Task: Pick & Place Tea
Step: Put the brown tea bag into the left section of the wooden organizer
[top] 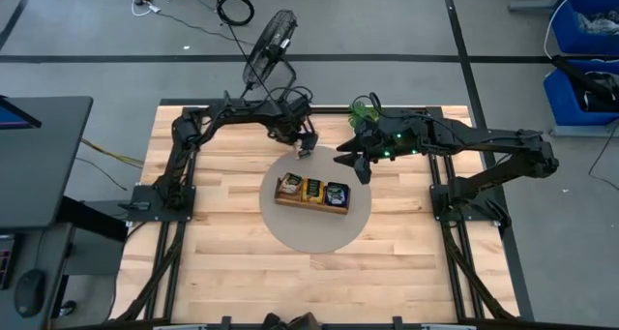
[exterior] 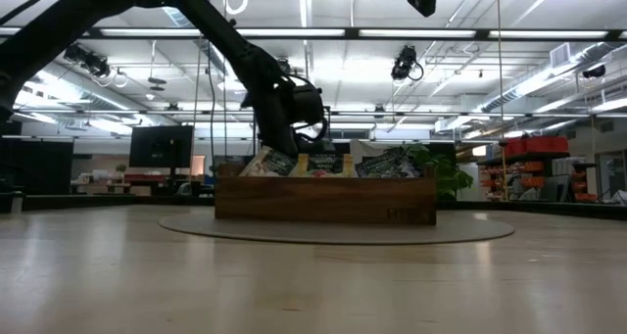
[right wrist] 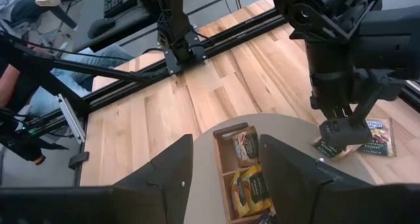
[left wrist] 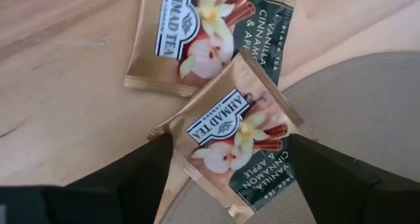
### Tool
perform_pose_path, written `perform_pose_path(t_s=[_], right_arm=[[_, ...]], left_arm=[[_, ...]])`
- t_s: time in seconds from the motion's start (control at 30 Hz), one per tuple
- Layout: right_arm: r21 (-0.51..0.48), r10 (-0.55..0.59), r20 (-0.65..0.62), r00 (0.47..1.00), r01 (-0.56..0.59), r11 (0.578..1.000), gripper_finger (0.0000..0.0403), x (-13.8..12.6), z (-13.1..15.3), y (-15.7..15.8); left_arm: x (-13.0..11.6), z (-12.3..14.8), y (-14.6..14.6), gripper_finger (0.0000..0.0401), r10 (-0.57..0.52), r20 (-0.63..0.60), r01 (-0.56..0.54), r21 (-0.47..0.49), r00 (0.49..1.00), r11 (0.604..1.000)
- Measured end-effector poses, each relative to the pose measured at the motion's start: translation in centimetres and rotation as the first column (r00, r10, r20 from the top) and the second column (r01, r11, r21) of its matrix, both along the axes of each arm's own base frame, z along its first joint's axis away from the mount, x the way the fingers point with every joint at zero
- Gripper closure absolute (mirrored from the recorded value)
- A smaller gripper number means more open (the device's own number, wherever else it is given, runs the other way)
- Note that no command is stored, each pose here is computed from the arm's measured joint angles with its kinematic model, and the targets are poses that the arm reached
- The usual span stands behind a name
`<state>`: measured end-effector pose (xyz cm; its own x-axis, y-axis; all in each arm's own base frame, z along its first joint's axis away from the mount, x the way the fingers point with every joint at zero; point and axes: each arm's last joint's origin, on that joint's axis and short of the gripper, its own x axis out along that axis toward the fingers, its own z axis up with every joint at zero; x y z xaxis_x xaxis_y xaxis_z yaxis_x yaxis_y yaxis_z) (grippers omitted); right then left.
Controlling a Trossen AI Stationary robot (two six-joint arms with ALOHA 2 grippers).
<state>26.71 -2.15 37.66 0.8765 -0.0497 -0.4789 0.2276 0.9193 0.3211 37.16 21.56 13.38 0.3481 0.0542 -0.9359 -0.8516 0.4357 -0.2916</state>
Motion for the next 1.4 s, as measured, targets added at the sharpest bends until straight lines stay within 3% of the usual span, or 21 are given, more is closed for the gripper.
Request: perform_pose_path(t_s=[0.1,0.4,0.53,0.83,1.13,1.3,1.4], right_arm=[[-0.003,-0.006,0.000,1.000,0.006,1.000,0.0220,0.0,0.0,0.0],[-0.005,-0.005,-0.001,1.000,0.005,1.000,0.0220,0.0,0.0,0.0],[-0.005,-0.005,-0.001,1.000,0.005,1.000,0.0220,0.0,0.0,0.0],[-0.006,-0.005,-0.001,1.000,0.005,1.000,0.0220,0.0,0.0,0.0],[-0.005,-0.006,-0.001,1.000,0.006,1.000,0.0220,0.0,0.0,0.0],[-0.004,-0.007,-0.001,1.000,0.007,1.000,0.0220,0.0,0.0,0.0],[-0.004,-0.007,-0.001,1.000,0.007,1.000,0.0220,0.0,0.0,0.0]], left_arm=[[0.1,0.0,0.1,0.0126,0.000,0.007,0.000,0.005,1.000,1.000],[-0.4,-0.3,0.0,0.0290,-0.021,-0.074,0.024,0.046,0.997,0.999],[-0.4,-0.4,0.0,0.0340,-0.043,-0.083,0.048,0.062,0.996,0.997],[-0.4,-0.4,0.0,0.0344,-0.069,-0.092,0.076,0.075,0.993,0.994],[-0.6,-0.3,-0.2,0.0397,-0.134,-0.141,0.150,0.111,0.981,0.982],[-0.8,1.0,-0.3,0.0399,-0.143,-0.138,0.160,0.122,0.980,0.980],[-0.7,3.2,-0.2,0.0399,-0.151,-0.097,0.167,0.179,0.984,0.970]])
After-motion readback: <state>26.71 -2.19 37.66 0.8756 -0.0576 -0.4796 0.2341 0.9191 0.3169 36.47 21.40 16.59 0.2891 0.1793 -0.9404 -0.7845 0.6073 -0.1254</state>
